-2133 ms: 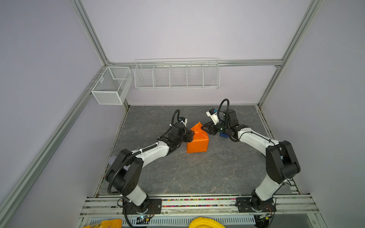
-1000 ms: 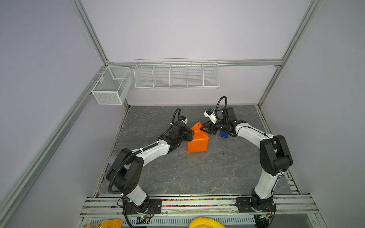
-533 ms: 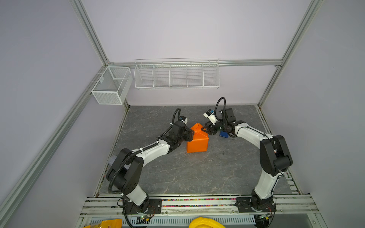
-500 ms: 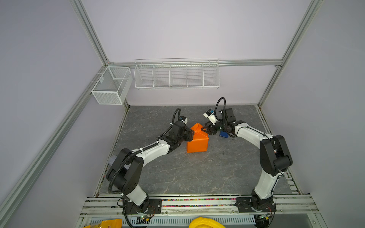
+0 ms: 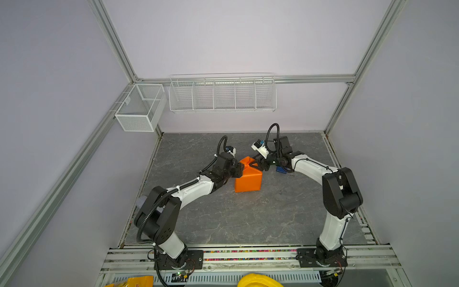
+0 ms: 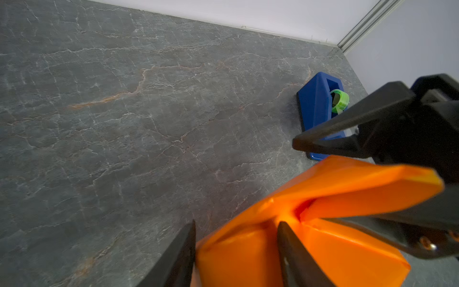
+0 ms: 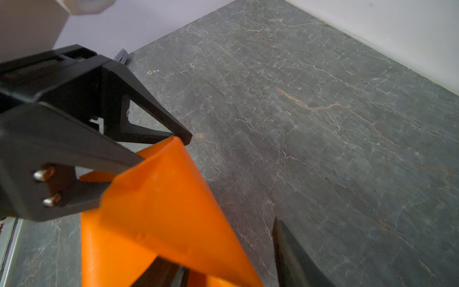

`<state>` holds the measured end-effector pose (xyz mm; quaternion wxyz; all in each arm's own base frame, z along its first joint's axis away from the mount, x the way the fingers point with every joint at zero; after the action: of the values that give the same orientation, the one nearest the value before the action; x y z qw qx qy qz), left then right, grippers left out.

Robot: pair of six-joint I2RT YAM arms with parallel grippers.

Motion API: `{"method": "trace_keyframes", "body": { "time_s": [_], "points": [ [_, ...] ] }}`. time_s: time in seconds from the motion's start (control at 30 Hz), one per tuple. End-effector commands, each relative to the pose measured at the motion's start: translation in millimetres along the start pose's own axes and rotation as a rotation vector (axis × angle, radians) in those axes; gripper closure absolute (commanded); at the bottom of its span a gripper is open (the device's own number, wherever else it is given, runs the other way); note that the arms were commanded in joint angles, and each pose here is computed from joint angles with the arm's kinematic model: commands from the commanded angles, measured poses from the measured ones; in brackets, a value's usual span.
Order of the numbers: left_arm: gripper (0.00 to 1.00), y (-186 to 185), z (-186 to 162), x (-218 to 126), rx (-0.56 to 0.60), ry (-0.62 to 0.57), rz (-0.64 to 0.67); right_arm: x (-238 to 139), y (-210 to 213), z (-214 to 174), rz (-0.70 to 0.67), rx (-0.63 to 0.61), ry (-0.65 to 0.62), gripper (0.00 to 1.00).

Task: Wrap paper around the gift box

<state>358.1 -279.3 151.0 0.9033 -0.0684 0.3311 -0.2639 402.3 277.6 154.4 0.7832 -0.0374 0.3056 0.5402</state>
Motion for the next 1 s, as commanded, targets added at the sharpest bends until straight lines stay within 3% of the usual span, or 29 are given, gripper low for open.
{"method": "trace_keyframes", "body": {
  "time_s": [0.0, 0.47, 0.73, 0.97],
  "points": [
    [0.48, 15, -67, 9, 0.031, 0.249, 0.051, 5, 4, 3, 0.042, -0.041, 0.004, 0.49],
    [0.48, 13, -68, 10, 0.034, 0.254, 0.046, 8, 19, 7, 0.116, -0.070, 0.025, 0.69],
    [0.48, 12, -65, 8, 0.037, 0.243, 0.045, 10, 19, 6, 0.082, -0.082, 0.037, 0.76],
    [0.48, 10, -53, -3, 0.039, 0.203, 0.050, 2, 23, 9, 0.041, -0.099, 0.023, 0.87]
  ]
}}
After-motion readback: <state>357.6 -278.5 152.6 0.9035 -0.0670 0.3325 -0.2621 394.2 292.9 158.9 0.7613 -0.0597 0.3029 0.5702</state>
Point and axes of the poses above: each gripper's point midway between its finger pads, its own x axis out along the fingers, its own y axis along the line the jaws close on, z = x × y, the point moved 2 cm from there along -x, back along the fingers, and after that the axes turned 5 degrees about x, right-handed, at the moved point
